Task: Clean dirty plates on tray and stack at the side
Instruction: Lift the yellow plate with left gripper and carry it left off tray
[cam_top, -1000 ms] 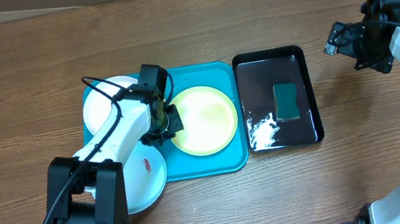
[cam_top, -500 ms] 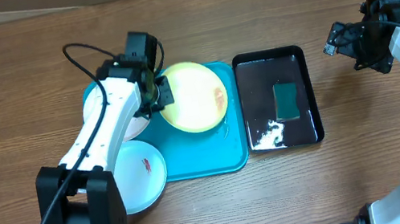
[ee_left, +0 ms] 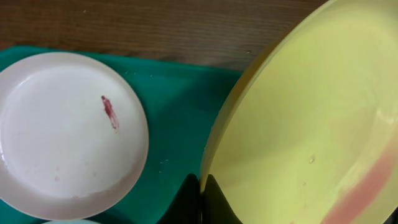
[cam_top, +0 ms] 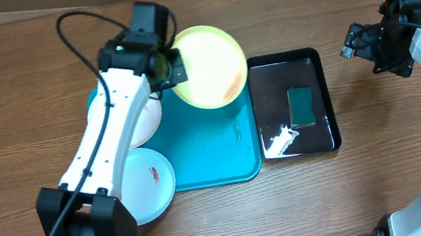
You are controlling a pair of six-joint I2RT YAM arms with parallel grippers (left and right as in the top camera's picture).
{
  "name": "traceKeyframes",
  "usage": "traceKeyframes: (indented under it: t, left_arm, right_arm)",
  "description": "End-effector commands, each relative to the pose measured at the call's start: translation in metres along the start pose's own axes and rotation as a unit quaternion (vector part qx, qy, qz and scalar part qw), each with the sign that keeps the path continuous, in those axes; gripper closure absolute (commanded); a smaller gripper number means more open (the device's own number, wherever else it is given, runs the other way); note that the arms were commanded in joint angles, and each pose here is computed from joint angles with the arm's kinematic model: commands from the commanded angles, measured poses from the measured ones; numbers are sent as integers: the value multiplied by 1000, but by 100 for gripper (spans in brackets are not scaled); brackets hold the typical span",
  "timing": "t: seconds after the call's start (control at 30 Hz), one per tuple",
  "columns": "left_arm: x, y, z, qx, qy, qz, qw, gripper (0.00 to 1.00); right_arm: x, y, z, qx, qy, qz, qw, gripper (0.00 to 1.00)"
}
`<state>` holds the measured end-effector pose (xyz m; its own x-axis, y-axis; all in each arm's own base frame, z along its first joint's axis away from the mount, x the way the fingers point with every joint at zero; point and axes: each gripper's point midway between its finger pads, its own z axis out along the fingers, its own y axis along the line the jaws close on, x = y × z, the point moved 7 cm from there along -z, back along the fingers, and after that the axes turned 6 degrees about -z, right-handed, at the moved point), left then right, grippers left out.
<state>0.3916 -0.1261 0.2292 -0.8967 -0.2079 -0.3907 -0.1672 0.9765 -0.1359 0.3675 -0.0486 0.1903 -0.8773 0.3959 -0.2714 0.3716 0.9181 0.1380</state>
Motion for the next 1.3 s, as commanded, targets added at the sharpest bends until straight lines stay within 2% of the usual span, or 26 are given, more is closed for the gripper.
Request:
traceKeyframes:
  t: [0.0, 0.37, 0.53, 0.83, 1.07, 1.27]
  left_arm:
    - [-2, -19, -12, -17, -39, 38, 998, 96]
    - [27, -72, -27, -67, -110, 114, 985, 96]
    - [40, -93, -39, -107, -166, 147, 969, 96]
    - [68, -127, -71, -178, -283, 194, 922, 96]
    - [88, -148, -103, -229, -383, 212, 869, 96]
    - [97, -154, -119, -256, -425, 211, 842, 96]
  right_arm:
    - [-2, 0, -3, -2, -6, 3, 1000, 0]
    - [-2, 0, -3, -2, -6, 3, 1000, 0]
    - [-2, 0, -3, -2, -6, 3, 1000, 0]
    - [-2, 0, -3, -2, -6, 3, 1000, 0]
    - [-2, 0, -3, -2, -6, 3, 1000, 0]
    - [-2, 0, -3, -2, -6, 3, 1000, 0]
